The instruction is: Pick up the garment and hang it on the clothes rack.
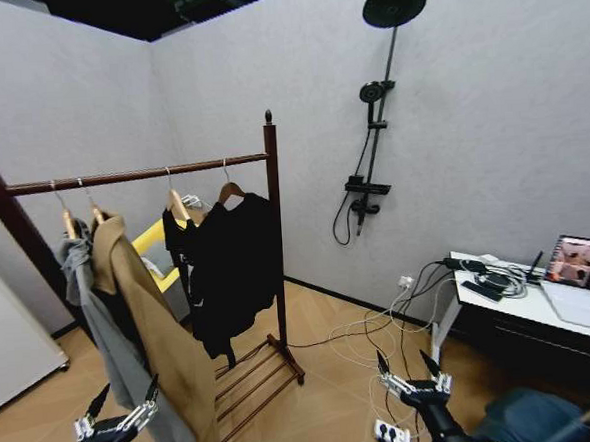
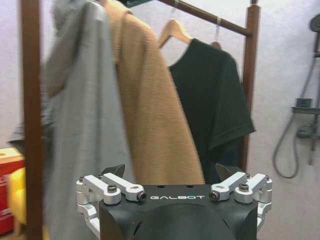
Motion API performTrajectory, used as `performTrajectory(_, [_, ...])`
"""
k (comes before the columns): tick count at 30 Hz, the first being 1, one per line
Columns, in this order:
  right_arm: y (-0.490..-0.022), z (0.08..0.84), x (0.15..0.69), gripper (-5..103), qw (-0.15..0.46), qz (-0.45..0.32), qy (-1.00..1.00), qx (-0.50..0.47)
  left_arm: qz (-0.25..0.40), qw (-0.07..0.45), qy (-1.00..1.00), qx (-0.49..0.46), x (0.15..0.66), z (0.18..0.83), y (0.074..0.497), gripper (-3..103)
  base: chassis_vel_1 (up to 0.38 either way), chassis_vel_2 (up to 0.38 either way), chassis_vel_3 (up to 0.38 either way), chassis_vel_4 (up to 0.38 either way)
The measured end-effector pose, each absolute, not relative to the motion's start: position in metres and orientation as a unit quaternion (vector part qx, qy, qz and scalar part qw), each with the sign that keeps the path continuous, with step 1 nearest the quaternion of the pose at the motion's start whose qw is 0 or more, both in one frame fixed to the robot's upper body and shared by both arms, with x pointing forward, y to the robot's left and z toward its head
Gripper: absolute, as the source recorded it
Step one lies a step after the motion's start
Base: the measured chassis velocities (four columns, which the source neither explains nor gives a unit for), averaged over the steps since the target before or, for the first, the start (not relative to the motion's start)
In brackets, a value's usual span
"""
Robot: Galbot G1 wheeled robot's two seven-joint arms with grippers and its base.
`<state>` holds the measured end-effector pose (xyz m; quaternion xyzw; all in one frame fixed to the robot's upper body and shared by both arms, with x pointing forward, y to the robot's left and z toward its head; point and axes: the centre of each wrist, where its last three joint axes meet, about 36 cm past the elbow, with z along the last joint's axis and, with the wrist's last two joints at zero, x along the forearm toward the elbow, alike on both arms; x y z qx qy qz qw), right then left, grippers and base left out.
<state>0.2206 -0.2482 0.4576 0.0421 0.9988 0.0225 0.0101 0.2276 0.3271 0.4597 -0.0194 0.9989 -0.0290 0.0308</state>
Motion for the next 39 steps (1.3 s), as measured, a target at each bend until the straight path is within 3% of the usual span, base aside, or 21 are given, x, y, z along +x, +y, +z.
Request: performTrajectory(39, [-0.2482, 0.4576, 0.2206, 100, 0.01, 0.023, 0.999, 0.042, -0.029, 0.031, 0.999, -0.019, 0.2276, 0.4596, 0.3271, 100, -0.096, -0.096, -0.097, -0.096])
